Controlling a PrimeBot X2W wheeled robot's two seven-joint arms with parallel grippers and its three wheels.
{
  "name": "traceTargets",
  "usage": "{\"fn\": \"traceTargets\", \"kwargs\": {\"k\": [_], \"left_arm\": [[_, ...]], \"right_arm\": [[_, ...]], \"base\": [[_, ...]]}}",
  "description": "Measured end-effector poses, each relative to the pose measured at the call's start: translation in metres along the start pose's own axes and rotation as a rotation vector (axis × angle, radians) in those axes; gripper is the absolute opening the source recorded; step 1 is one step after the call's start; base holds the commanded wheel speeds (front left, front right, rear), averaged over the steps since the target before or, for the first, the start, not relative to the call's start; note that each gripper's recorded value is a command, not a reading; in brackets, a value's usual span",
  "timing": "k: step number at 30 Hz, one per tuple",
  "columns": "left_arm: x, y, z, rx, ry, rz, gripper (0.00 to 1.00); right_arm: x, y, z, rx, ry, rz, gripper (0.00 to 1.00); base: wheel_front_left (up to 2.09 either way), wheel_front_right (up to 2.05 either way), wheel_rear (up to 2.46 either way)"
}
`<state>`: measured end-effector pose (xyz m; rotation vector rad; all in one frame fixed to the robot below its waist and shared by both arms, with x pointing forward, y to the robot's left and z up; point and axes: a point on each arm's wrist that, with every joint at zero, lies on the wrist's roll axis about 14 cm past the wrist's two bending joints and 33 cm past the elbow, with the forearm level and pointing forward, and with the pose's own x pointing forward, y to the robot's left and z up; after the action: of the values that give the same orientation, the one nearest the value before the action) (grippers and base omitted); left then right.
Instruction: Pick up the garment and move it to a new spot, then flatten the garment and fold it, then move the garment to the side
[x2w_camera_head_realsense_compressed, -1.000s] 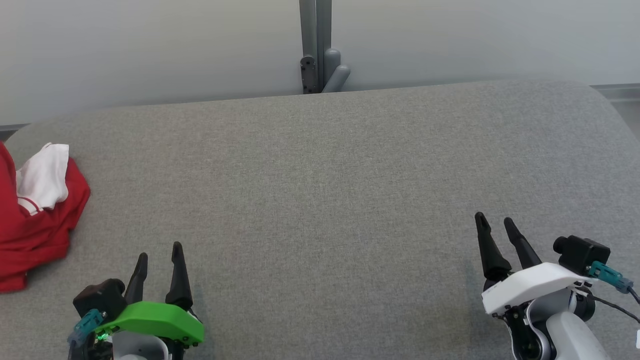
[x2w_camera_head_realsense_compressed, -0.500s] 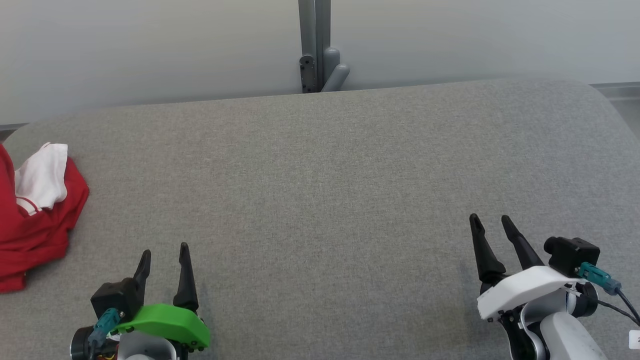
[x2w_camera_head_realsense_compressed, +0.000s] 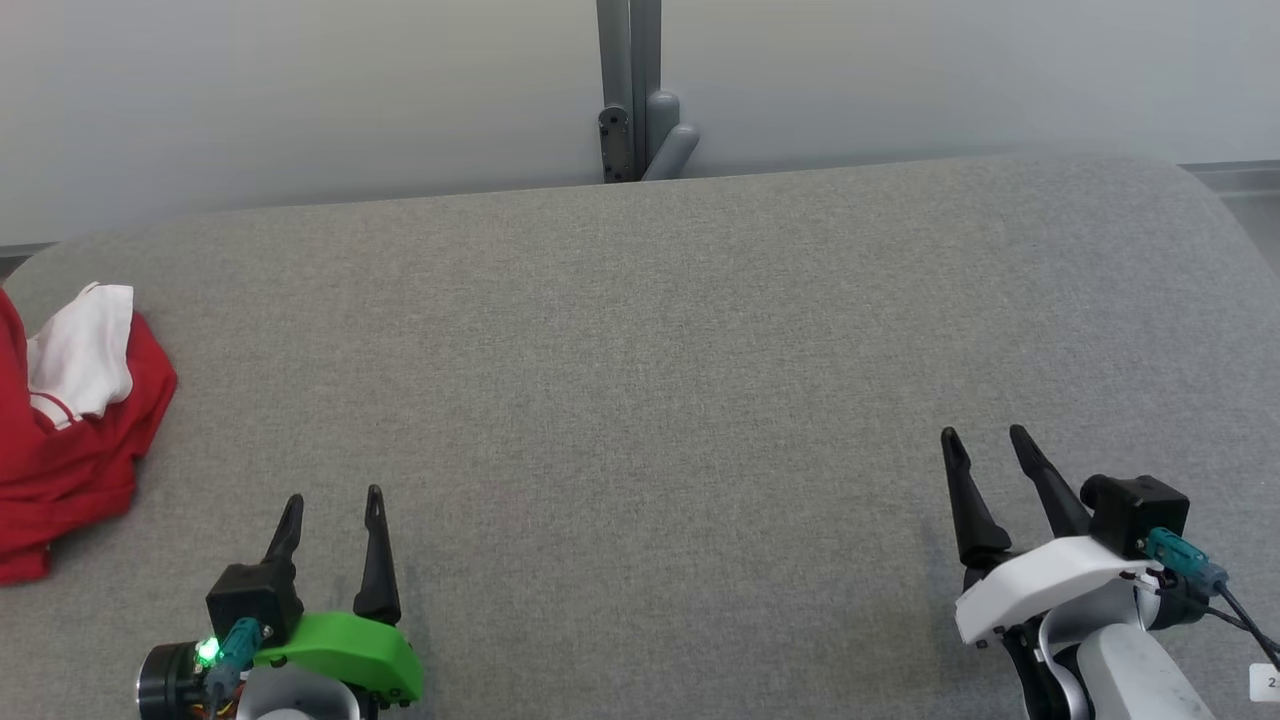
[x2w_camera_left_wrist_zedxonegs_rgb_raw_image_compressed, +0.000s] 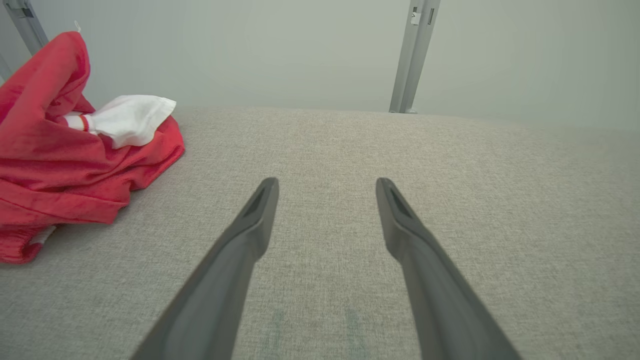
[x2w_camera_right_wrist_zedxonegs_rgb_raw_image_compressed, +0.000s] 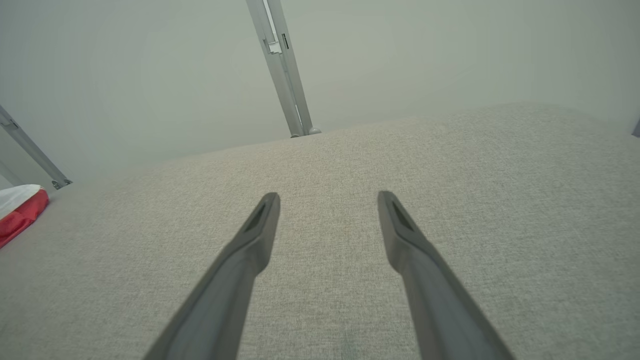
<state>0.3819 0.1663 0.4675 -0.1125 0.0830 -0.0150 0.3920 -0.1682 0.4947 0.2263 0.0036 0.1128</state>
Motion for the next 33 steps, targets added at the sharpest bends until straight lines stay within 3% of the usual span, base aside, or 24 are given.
{"fn": "traceTargets", "kwargs": {"k": [23, 33], "left_arm": [[0.0, 0.001, 0.001, 0.158, -0.028, -0.008, 1.0], [-0.015, 0.04, 0.004, 0.14, -0.03, 0.118, 1.0]], "right_arm": [[0.006, 0.009, -0.004, -0.161, -0.004, 0.052, 1.0], [0.029, 0.046, -0.012, -0.161, 0.007, 0.169, 1.0]], "base": [[0.0, 0.0, 0.0], [0.0, 0.0, 0.0]]}}
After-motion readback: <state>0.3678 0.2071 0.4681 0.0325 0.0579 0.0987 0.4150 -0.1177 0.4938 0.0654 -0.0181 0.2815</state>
